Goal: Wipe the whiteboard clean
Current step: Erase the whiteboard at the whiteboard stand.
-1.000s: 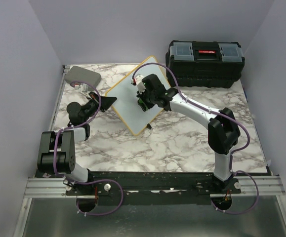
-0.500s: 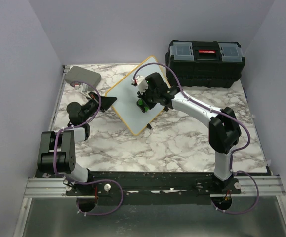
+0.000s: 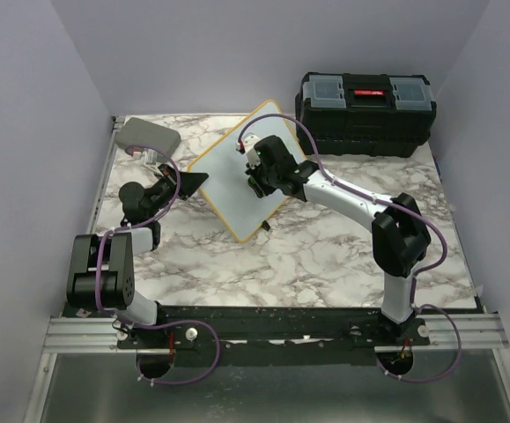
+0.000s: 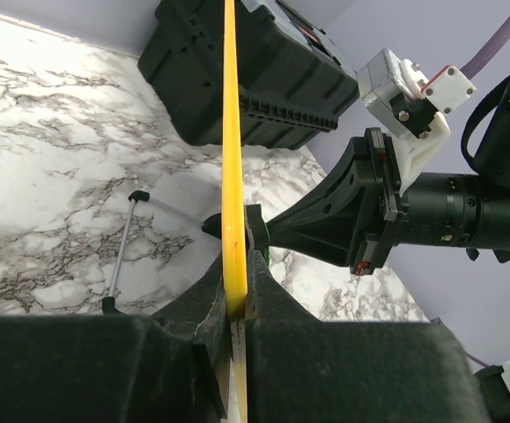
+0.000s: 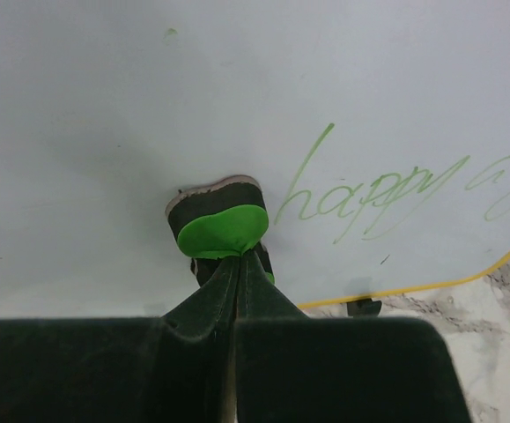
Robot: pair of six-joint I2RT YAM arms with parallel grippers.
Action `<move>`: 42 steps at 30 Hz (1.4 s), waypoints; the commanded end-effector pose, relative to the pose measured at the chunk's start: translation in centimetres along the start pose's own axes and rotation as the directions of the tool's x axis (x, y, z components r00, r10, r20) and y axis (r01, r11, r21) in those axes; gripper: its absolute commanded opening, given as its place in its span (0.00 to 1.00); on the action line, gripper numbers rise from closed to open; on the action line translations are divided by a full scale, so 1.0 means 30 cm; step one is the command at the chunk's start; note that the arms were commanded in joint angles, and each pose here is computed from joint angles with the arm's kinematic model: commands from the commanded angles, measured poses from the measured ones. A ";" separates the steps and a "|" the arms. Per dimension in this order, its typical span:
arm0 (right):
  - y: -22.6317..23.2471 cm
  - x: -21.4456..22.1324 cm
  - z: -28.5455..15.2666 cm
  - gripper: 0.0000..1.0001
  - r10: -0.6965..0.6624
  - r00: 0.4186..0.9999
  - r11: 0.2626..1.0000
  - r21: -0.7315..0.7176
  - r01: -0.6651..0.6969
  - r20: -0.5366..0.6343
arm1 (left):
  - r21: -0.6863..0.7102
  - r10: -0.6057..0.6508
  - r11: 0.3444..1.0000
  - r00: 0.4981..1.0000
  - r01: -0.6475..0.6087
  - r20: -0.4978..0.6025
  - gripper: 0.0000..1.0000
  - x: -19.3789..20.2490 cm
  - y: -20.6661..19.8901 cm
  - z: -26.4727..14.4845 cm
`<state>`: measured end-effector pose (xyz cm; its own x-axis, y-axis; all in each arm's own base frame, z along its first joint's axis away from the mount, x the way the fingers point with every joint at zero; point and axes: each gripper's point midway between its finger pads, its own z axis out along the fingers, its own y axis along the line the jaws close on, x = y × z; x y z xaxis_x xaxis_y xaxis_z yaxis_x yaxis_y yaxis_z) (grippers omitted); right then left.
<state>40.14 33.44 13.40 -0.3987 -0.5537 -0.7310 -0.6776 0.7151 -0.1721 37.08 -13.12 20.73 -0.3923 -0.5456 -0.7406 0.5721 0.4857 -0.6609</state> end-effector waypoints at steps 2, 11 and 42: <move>-0.092 0.031 0.016 0.01 -0.037 0.999 0.992 0.119 0.036 0.002 | 0.087 0.028 0.996 0.997 -0.022 -0.073 0.00 0.041 -0.066 0.007; 0.163 0.032 0.004 0.01 -0.041 0.999 0.950 -0.309 0.045 0.019 | 0.086 0.022 0.996 0.997 -0.016 -0.073 0.00 0.044 -0.062 0.008; 0.122 0.093 0.016 0.01 -0.089 0.995 0.949 -0.307 0.072 -0.042 | 0.086 0.023 0.996 0.997 -0.017 -0.073 0.00 0.044 -0.061 0.009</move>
<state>41.00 33.02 13.64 -0.3675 -0.5738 -0.7319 -0.7162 0.6767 -0.1709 37.08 -13.17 20.73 -0.3930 -0.5454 -0.7403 0.5722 0.4852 -0.6612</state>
